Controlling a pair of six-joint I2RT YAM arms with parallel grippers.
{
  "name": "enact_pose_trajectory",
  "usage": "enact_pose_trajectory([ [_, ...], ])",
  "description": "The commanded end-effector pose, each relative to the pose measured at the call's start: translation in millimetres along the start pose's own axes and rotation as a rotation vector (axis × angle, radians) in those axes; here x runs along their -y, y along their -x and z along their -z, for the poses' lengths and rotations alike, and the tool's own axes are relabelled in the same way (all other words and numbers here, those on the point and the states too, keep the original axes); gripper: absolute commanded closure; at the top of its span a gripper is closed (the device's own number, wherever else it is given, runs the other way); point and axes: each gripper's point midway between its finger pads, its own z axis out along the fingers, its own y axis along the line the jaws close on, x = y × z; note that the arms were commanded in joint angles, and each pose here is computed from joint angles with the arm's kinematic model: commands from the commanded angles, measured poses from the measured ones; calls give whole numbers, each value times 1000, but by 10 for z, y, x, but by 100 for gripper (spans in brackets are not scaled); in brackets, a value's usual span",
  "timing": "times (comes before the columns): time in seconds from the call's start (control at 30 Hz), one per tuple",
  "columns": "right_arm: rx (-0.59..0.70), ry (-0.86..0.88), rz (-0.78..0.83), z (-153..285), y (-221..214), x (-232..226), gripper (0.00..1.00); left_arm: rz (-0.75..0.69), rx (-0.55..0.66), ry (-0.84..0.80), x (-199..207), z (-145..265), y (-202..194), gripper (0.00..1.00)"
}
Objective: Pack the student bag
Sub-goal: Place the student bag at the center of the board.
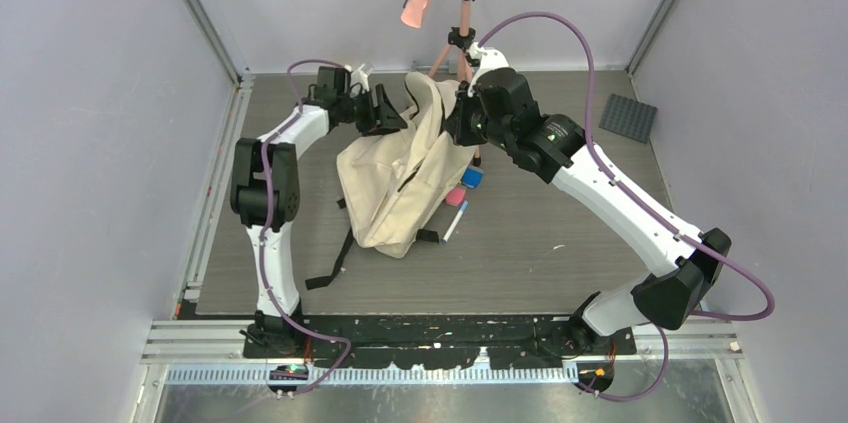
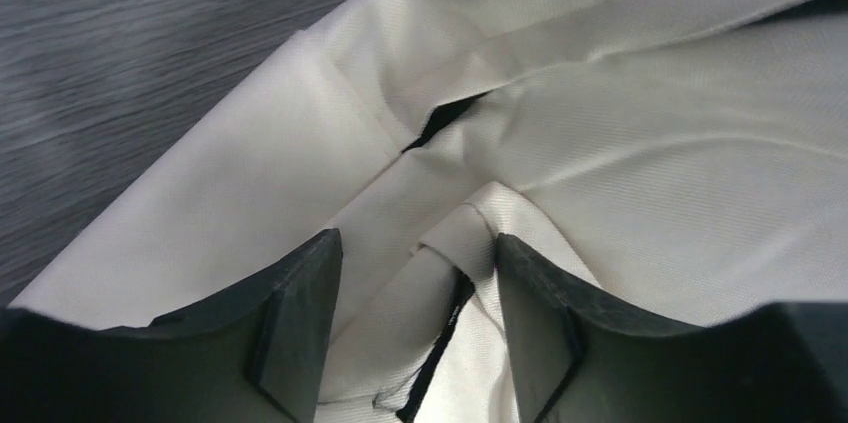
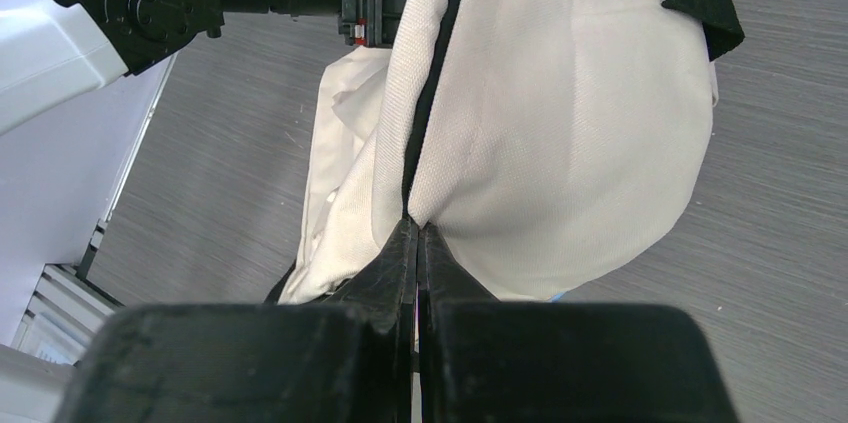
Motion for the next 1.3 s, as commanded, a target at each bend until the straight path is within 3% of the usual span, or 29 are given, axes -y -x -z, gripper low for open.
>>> enact_pose_trajectory([
  [0.0, 119, 62, -4, 152, 403, -184, 99, -58, 34, -98, 308, 9, 178, 52],
  [0.2, 113, 56, 2, 123, 371, -167, 99, -50, 9, -147, 436, 127, 15, 100],
  [0.5, 78, 35, 44, -49, 261, -137, 99, 8, 188, 68, 201, 893, -180, 100],
  [0.63, 56, 32, 79, -240, 206, -204, 99, 25, 231, 248, 86, 1288, -454, 100],
  [0.87, 9, 12, 118, -812, 51, -349, 99, 121, 424, 707, -286, 2279, -837, 100],
  [0.97, 8, -13, 118, -1126, 28, -382, 99, 163, 499, 785, -359, 2576, -980, 100],
  [1.27, -24, -63, 125, -1987, -118, -434, 100, 256, 442, 853, -548, 2775, -1359, 100],
])
